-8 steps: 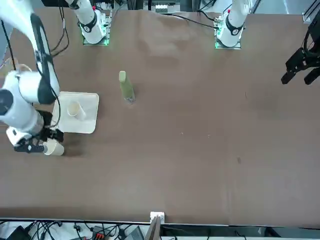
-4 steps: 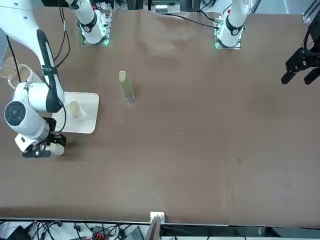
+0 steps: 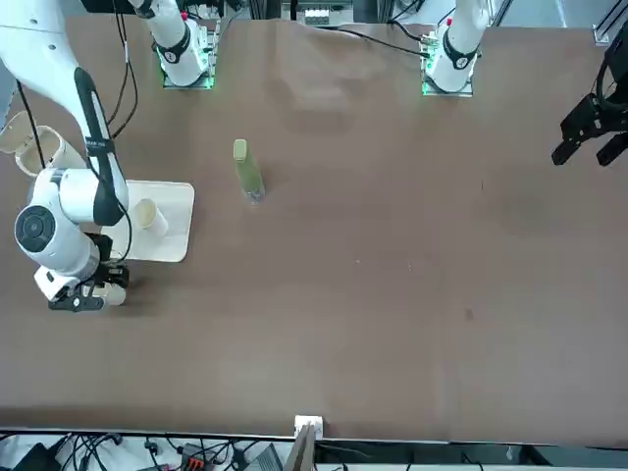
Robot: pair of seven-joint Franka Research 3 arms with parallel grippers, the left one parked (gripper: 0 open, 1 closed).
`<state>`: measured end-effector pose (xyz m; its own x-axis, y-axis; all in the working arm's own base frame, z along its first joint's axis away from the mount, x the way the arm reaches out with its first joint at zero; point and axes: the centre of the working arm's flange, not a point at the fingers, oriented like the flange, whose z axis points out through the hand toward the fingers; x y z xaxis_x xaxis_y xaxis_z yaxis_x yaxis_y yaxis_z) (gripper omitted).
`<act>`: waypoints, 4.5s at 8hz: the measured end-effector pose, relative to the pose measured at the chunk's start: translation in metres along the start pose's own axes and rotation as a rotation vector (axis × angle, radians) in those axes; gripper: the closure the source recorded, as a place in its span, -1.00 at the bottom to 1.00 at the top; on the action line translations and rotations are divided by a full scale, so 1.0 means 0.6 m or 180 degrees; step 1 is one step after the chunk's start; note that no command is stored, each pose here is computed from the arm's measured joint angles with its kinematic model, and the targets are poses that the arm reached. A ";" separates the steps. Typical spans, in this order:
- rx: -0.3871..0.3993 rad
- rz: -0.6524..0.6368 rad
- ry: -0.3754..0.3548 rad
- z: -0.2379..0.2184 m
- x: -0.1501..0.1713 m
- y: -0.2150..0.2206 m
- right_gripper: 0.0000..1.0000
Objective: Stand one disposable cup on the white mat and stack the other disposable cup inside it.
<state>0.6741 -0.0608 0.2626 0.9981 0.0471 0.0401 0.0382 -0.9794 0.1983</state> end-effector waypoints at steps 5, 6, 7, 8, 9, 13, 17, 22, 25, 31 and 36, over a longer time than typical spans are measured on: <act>-0.0061 0.0098 -0.0150 -0.102 -0.003 0.034 0.96; -0.0078 0.0131 -0.0301 -0.156 -0.020 0.044 0.96; -0.0079 0.0135 -0.0440 -0.208 -0.040 0.042 0.96; -0.0023 0.0171 -0.0535 -0.254 -0.060 0.024 0.96; 0.0061 0.0229 -0.0583 -0.290 -0.081 -0.006 0.96; 0.0083 0.0265 -0.0763 -0.299 -0.158 -0.131 0.96; 0.0094 0.0235 -0.0788 -0.237 -0.188 -0.146 0.96; 0.0104 0.0265 -0.0771 -0.206 -0.199 -0.149 0.78; 0.0109 0.0279 -0.0756 -0.198 -0.195 -0.147 -0.31; 0.0417 0.0327 -0.0406 -0.484 -0.187 -0.009 -1.00; 0.0629 0.0169 -0.0127 -0.602 -0.252 0.046 -1.00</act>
<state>0.5066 -0.0238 0.6158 0.9999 -0.0097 0.0058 -0.0097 -1.0000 0.0009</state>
